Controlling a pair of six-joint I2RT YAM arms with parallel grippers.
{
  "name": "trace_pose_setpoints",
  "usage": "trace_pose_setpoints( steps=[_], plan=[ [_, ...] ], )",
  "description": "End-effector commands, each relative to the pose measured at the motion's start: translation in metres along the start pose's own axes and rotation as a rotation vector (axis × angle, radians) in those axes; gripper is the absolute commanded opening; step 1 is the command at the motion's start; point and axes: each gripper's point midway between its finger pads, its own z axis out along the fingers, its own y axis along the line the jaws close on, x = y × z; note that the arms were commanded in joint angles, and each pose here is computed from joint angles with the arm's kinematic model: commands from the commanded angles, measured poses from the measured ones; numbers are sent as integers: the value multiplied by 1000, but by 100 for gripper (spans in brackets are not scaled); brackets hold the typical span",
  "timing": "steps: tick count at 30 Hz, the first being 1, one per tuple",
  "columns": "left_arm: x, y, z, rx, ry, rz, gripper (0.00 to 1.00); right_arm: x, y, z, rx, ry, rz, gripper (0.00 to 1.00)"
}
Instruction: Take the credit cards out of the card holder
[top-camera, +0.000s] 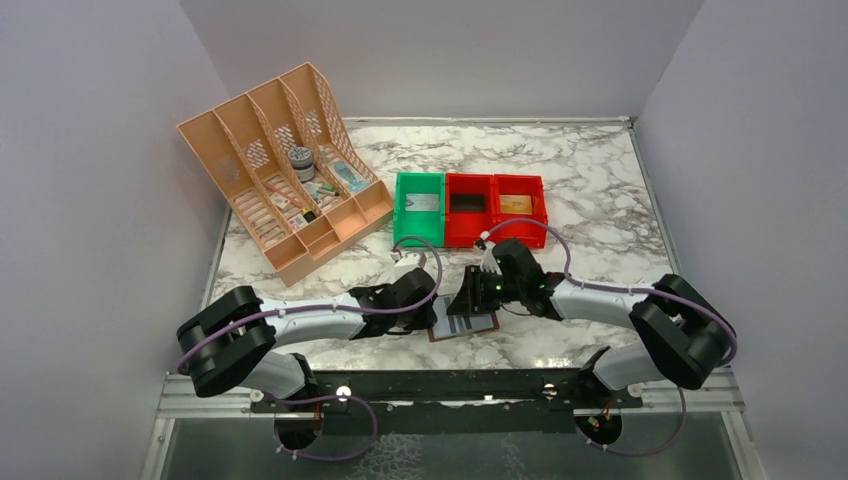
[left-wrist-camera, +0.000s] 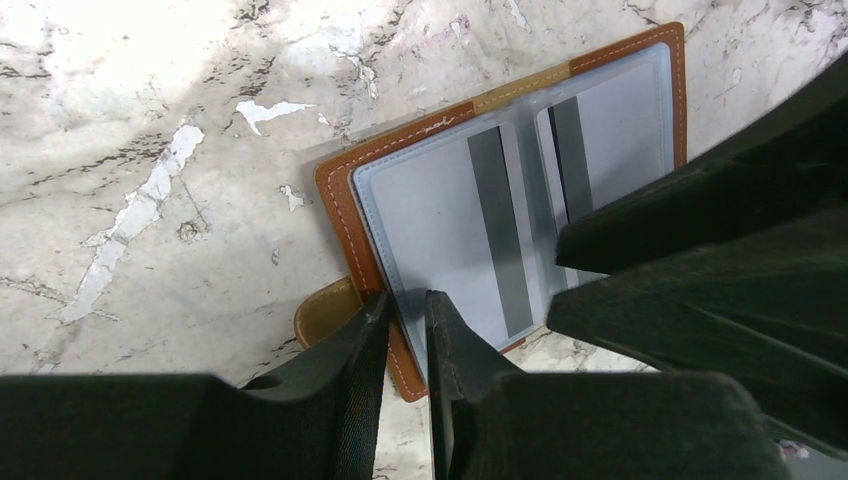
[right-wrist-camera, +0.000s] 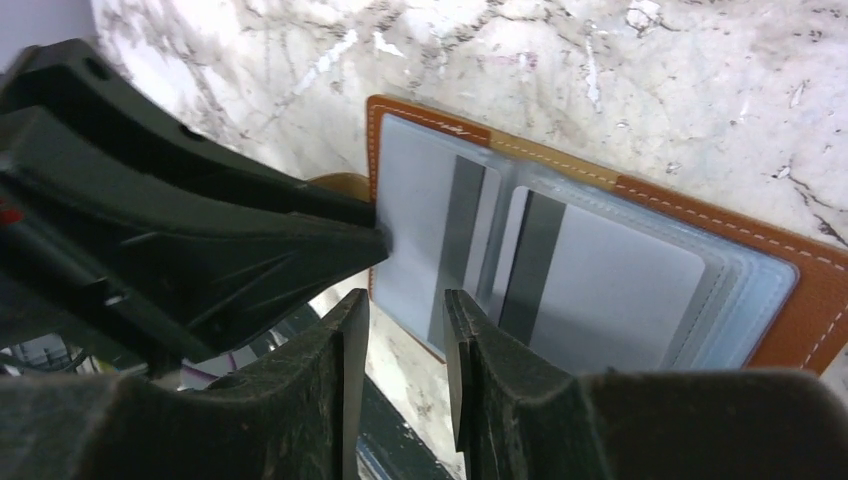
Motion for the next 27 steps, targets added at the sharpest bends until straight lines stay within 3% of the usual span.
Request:
trace_pose_setpoints(
  steps=[1,10,20,27],
  plan=[
    [-2,5,2,-8,-26,6,22,-1,-6,8,36,41,2,33],
    [1,11,5,-34,-17,25,19,4,-53,7,273,36,37,33],
    [11,14,16,-57,32,54,10,17,-45,13,191,72,71,28],
    [12,28,15,-123,28,57,7,7,-24,10,97,21,80,24]
  ],
)
